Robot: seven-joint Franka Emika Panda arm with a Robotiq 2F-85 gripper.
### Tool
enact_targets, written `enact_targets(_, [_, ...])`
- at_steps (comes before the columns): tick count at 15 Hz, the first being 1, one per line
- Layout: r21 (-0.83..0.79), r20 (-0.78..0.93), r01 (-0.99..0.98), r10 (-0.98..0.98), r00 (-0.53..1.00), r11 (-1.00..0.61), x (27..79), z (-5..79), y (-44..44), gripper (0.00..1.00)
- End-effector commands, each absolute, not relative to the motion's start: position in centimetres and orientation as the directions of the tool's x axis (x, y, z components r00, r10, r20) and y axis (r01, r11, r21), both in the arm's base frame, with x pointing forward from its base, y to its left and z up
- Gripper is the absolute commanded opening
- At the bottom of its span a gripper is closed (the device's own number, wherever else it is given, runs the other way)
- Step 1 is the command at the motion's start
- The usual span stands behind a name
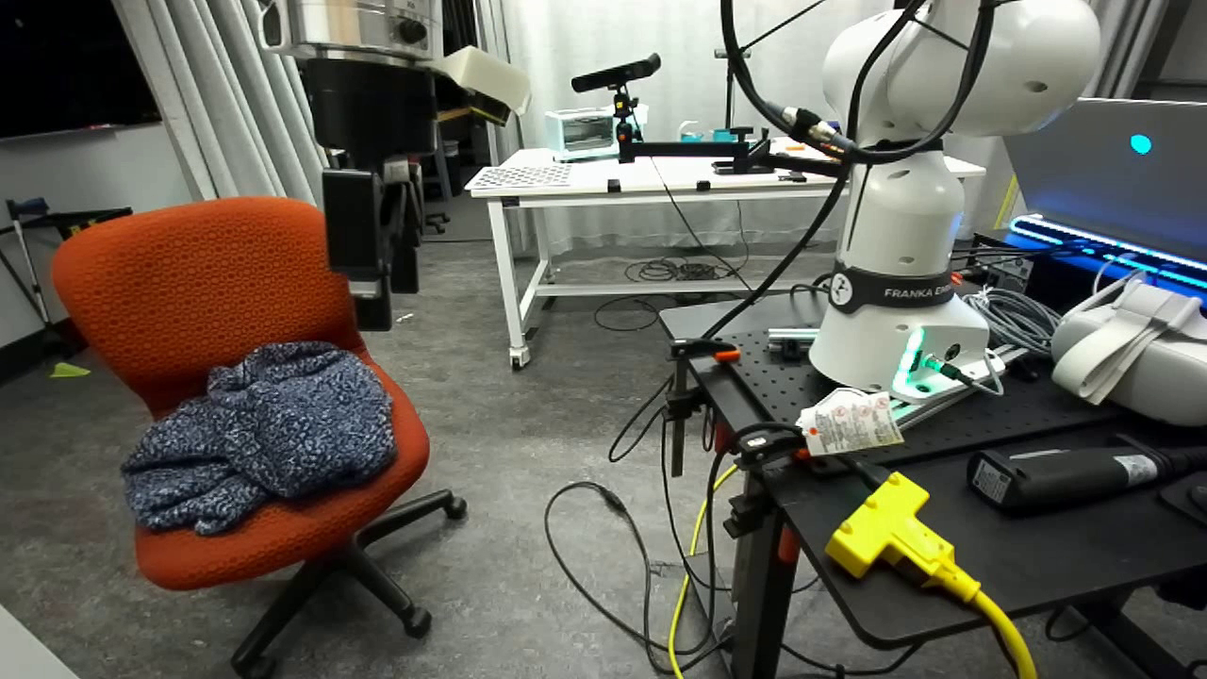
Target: Fully open the drawer
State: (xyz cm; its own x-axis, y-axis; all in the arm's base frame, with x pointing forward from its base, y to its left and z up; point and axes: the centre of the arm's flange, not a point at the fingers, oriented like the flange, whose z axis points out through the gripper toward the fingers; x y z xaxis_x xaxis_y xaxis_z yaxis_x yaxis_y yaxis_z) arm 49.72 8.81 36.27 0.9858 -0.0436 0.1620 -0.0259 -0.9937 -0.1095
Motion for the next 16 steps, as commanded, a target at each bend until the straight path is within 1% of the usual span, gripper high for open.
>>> enact_targets(1, [-0.110,0.163,-0.026,-0.044,0.986,-0.994,49.7,36.3,8.8,1.00])
enact_targets(10, [-0.151,0.192,-0.003,-0.032,0.981,-0.988,54.8,30.6,12.8,1.00])
enact_targets(16, [-0.206,0.168,0.045,0.010,0.986,-0.978,57.6,27.3,16.7,1.00])
